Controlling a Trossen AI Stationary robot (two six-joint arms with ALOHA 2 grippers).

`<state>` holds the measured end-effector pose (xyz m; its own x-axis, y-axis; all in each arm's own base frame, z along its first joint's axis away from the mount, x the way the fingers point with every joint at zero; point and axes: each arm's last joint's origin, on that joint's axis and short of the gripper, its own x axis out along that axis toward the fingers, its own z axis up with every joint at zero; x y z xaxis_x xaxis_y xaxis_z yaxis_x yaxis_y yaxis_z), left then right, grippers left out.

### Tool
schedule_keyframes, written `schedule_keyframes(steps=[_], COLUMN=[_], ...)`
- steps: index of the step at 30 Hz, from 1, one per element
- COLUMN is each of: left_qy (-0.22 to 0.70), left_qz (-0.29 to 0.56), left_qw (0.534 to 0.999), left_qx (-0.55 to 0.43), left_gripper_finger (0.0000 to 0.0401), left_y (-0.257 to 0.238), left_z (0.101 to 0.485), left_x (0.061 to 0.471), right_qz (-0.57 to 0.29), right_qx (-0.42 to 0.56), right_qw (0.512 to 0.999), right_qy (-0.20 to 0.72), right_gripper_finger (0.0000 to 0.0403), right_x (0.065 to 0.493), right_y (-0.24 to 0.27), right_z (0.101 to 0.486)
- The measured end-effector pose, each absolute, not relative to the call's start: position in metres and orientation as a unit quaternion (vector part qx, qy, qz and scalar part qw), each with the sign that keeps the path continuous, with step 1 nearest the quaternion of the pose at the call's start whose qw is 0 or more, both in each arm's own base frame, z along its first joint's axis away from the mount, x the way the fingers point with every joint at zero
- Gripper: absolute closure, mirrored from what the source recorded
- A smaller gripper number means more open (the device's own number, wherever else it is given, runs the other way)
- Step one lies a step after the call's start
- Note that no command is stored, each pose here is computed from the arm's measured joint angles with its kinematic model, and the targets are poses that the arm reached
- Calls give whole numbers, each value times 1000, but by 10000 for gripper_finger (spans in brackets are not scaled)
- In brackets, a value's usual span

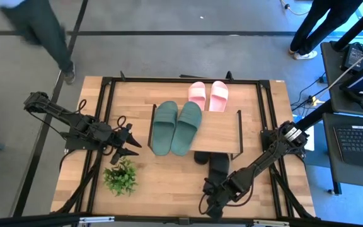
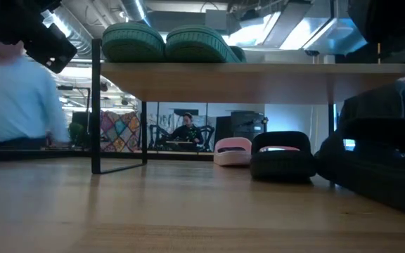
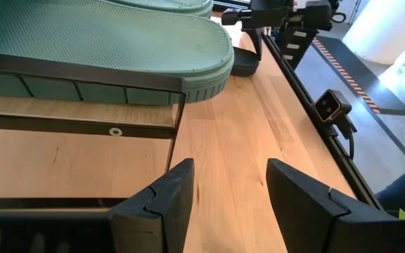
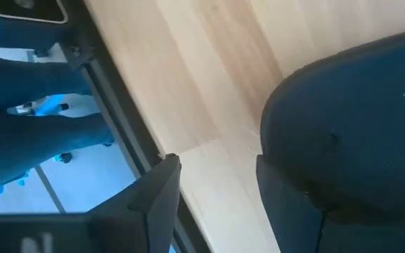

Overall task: Pick and place slides into the shelf
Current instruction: Put the right black slipper under the shelf

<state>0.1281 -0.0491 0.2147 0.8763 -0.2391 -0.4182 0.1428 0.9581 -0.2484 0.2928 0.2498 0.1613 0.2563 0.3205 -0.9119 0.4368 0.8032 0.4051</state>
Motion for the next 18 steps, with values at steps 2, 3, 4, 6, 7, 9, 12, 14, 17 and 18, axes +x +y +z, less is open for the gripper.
schedule_keyframes(steps=[2,3,4,6,7,9,12,14,17,18], left_qy=[228,228,228,228,228,228,228,228,228,228], left_qz=[-99,-99,-99,-99,-99,-99,-99,-99,-99,-99], left_qw=[963,963,963,963,963,963,963,963,963,963], left_qx=[-106,-106,-106,-106,-106,-106,-106,-106,-106,-106], left_gripper_finger=[231,231,231,231,231,231,231,231,231,231], left_y=[-49,-49,-49,-49,-49,-49,-49,-49,-49,-49], left_z=[215,215,215,215,215,215,215,215,215,215], left_x=[128,128,128,128,128,128,128,128,128,128], right_qz=[-47,-49,-51,-54,-56,-62,-79,-87,-95,-97], right_qx=[309,309,310,310,311,310,301,298,294,289], right_qw=[728,727,727,727,727,725,719,716,712,712], right_qy=[610,611,610,610,610,612,621,625,630,633], right_gripper_finger=[212,212,212,212,212,212,212,212,212,212], right_x=[293,294,295,297,297,298,297,297,297,297], right_y=[248,246,245,242,241,238,233,231,227,226], right_z=[161,161,161,161,161,160,159,159,159,158])
